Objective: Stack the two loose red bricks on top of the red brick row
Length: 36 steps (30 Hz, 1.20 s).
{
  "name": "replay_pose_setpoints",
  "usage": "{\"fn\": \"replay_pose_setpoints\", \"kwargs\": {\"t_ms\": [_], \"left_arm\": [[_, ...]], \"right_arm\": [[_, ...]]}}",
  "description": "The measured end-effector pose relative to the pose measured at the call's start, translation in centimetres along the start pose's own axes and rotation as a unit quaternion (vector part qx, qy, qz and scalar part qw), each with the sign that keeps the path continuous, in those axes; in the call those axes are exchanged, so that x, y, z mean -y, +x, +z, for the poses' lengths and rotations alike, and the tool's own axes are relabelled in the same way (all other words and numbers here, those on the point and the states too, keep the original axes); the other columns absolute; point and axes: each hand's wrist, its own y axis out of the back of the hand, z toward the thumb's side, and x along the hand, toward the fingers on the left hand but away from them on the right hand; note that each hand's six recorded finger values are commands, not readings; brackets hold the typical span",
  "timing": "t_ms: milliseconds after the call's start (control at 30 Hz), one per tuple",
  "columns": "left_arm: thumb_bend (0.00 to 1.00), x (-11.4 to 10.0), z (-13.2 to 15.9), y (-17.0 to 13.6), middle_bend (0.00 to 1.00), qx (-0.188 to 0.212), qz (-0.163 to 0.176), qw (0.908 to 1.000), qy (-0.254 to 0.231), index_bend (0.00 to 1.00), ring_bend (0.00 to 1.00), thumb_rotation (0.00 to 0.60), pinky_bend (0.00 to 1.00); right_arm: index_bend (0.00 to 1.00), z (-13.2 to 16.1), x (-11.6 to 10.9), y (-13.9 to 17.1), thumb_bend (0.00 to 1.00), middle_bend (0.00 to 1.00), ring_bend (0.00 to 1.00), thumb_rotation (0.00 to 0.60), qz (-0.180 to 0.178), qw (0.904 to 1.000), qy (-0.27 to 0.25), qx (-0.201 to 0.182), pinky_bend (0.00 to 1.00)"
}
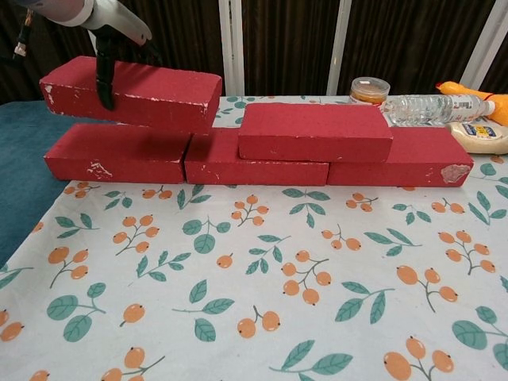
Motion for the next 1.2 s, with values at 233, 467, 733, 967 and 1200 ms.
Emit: {"fn": "replay_pose_setpoints", "kwargs": {"t_ms": [233, 467, 733, 967, 1200], "left_arm": [[0.01, 1.4, -0.3, 1.3, 0.29, -0.006, -0.007, 0.9999, -0.014, 0.24, 0.16, 0.600, 0.20], [0.01, 2.1, -0.3, 2.2, 0.29, -0.011, -0.007, 0.9996, -0.026, 0.24, 0.16, 0.600, 0.20], [0.01, 2.2, 0.3, 2.8, 0.28, -0.015, -0.002, 0.9997, -0.021, 0.25, 0.16, 0.600, 0.20], [0.01, 2.5, 0.9, 3.6, 0.28, -0.023, 0.000, 0.9995, -0.021, 0.25, 0.16, 0.600, 0.20], [0.01, 2.6, 2.4, 4.2, 0.28, -0.021, 0.001, 0.9997, -0.014, 0.25, 0.16, 0.600, 0.20]], "right_arm": [[0.00, 0.1, 0.0, -0.1, 0.14, 0.01, 0.00, 0.600, -0.001, 1.0000, 0.000, -0.001, 0.00], [0.00, 0.0, 0.0, -0.1, 0.14, 0.01, 0.00, 0.600, -0.001, 1.0000, -0.001, -0.001, 0.00], [0.00, -0.1, -0.1, -0.1, 0.14, 0.01, 0.00, 0.600, -0.002, 1.0000, -0.003, 0.000, 0.00], [0.00, -0.2, -0.2, 0.0, 0.14, 0.01, 0.00, 0.600, -0.003, 1.0000, -0.005, 0.002, 0.00], [0.00, -0.3, -0.3, 0.0, 0.14, 0.01, 0.00, 0.600, -0.005, 1.0000, -0.005, 0.001, 0.00]]}}
